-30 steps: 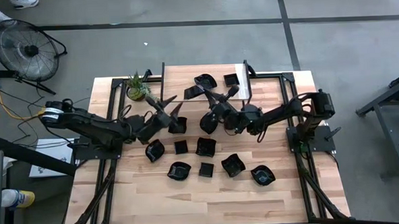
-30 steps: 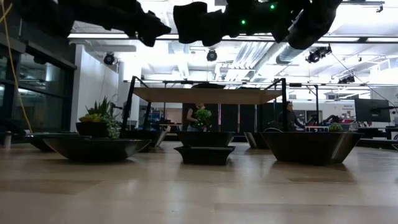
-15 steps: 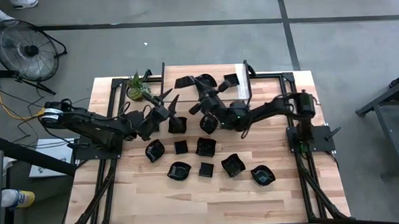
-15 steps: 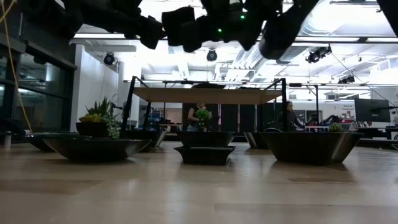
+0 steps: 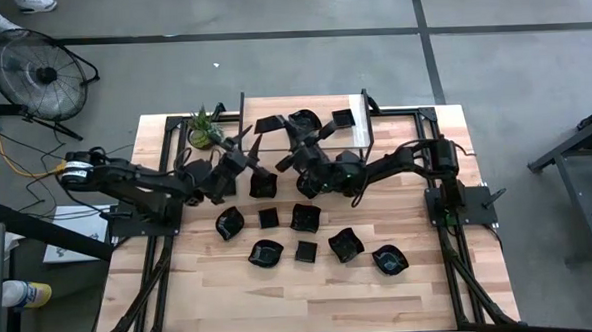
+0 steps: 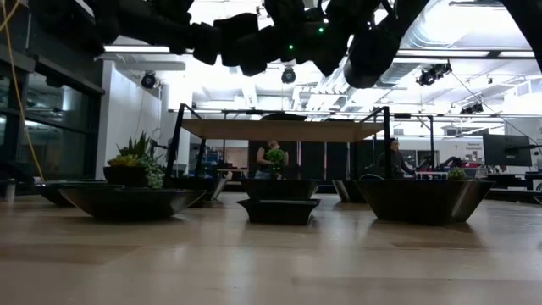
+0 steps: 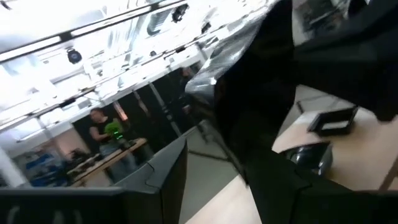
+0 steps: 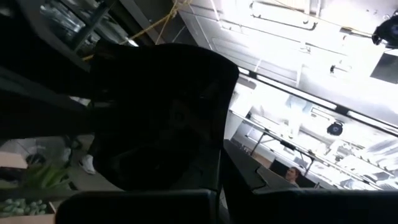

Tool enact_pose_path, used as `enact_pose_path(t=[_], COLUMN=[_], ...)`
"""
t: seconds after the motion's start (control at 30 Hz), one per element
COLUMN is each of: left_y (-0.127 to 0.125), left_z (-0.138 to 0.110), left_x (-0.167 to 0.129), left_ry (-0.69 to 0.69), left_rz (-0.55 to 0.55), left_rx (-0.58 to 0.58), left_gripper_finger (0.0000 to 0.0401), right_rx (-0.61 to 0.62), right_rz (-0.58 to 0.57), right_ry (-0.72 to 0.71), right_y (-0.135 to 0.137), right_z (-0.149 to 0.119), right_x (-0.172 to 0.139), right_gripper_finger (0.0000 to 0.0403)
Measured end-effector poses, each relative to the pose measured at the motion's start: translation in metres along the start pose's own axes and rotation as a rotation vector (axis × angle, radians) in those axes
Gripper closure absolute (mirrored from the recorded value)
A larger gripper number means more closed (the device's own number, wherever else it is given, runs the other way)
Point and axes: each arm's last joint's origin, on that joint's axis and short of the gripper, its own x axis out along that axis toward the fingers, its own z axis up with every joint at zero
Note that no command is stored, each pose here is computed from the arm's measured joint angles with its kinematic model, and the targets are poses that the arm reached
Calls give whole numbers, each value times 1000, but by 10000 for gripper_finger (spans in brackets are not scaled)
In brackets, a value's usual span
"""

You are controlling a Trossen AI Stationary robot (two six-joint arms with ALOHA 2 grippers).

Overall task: Pick & Place Mini shaped plates
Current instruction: Put the black distorted square plate on the shelf

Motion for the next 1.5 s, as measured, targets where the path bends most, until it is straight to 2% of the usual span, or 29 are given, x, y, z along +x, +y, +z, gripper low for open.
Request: enact_pose_path(t=[0.37,0.83,1.1,1.27,1.5], left_y=[2,2,2,1,1], left_z=[-3,-3,-3,-3,-3], left_x=[5,5,5,5,5], left_ry=[-19,-20,-12,-15,-17], left_rz=[-22,-22,-18,-22,-29], left_rx=[-60,-71,-67,-65,-60], left_gripper_finger=[252,389,399,400,400], right_rx=[-2,-4,-28,4,38], right_rz=[-5,-6,31,30,6], right_ry=[12,19,39,58,97], right_y=[0,0,4,5,7], right_z=[0,-1,-3,-4,2], right_x=[0,0,0,0,-6], right_gripper_finger=[403,403,399,373,297])
